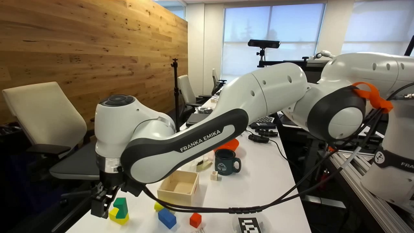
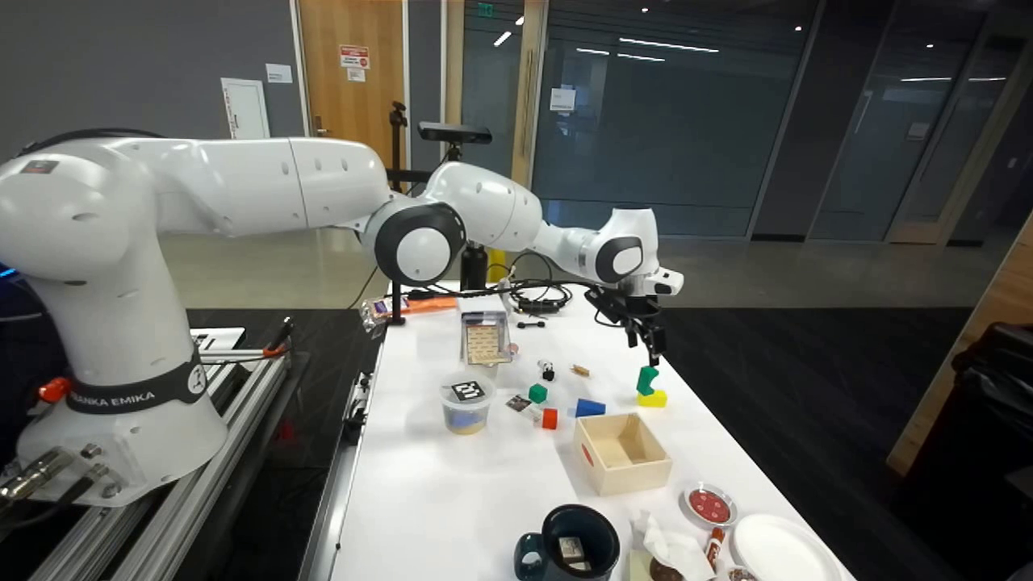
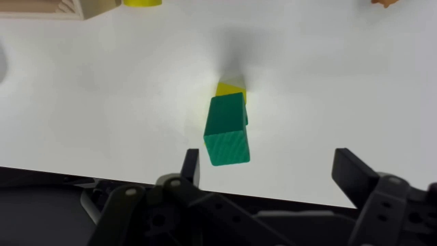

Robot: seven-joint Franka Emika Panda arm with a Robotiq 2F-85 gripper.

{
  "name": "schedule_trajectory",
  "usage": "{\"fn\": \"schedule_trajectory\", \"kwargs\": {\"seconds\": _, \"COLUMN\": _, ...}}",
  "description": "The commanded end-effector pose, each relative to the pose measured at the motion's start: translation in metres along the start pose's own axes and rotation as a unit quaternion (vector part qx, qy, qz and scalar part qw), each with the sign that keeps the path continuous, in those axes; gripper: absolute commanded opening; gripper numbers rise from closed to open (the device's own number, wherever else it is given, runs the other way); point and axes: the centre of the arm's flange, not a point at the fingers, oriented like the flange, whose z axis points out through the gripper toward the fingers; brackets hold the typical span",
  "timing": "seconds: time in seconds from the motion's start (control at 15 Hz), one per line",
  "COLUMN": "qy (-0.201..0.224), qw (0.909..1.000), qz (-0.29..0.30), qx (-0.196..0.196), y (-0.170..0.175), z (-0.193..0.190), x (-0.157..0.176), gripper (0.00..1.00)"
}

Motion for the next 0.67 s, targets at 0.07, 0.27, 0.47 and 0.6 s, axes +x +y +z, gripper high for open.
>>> {"fn": "schedule_trajectory", "kwargs": {"seconds": 0.07, "qy": 0.018, "qw": 0.9991, "qz": 0.037, "qx": -0.012, "y": 0.034, "z": -0.022, "x": -0.03, "gripper": 1.0}}
{"fn": "schedule_trajectory", "kwargs": {"seconds": 0.27, "qy": 0.021, "qw": 0.998, "qz": 0.056, "qx": -0.022, "y": 0.05, "z": -0.029, "x": -0.042, "gripper": 1.0}}
{"fn": "schedule_trajectory", "kwargs": {"seconds": 0.47, "qy": 0.022, "qw": 0.9967, "qz": 0.071, "qx": -0.032, "y": 0.062, "z": -0.032, "x": -0.052, "gripper": 1.0}}
{"fn": "schedule_trajectory", "kwargs": {"seconds": 0.6, "qy": 0.02, "qw": 0.9964, "qz": 0.074, "qx": -0.036, "y": 0.065, "z": -0.031, "x": -0.052, "gripper": 1.0}}
